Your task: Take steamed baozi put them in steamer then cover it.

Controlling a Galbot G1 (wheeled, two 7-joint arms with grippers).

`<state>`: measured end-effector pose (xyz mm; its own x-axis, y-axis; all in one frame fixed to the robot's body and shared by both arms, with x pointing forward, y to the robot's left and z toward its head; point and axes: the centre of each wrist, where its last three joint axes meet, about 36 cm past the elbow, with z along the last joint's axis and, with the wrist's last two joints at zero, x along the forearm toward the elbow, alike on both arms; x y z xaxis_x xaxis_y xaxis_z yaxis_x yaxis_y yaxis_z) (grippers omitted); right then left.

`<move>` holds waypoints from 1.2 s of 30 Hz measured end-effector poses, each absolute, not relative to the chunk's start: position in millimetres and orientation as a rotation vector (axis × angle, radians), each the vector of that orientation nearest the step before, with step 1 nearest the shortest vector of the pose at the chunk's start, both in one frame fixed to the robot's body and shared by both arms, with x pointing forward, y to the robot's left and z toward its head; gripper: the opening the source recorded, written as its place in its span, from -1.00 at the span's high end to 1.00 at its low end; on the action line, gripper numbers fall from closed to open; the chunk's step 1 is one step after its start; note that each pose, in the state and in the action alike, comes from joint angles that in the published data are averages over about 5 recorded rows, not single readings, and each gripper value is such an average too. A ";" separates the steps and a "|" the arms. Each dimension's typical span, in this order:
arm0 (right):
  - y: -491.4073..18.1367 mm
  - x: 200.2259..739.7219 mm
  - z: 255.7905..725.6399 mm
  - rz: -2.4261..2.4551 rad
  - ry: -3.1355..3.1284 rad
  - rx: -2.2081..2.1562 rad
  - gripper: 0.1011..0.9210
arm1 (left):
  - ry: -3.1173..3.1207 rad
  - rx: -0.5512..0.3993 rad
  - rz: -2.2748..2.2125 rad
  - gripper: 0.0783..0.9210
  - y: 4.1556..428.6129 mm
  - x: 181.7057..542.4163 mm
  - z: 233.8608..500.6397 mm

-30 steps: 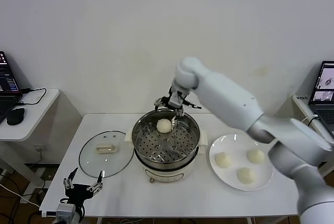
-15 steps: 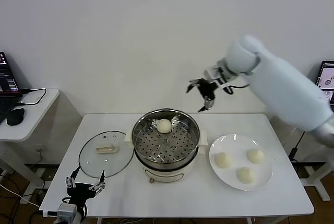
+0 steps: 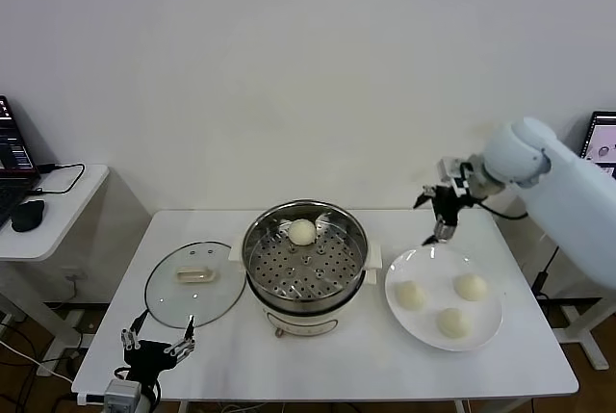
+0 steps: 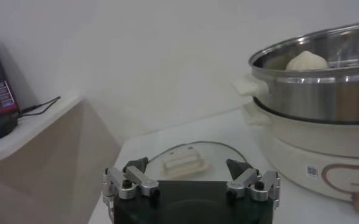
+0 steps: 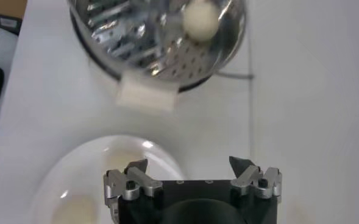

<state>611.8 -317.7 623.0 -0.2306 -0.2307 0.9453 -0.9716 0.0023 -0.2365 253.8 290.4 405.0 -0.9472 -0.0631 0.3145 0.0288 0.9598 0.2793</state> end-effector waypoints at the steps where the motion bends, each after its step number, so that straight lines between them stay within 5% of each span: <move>1: -316.4 611.2 616.8 1.278 -1.541 1.276 -0.76 | -2.785 0.026 -0.404 -0.77 290.5 253.7 404.5; 36: -289.3 623.4 481.8 1.244 -1.357 1.251 -0.76 | -2.743 0.044 -0.390 -0.77 297.7 262.6 382.7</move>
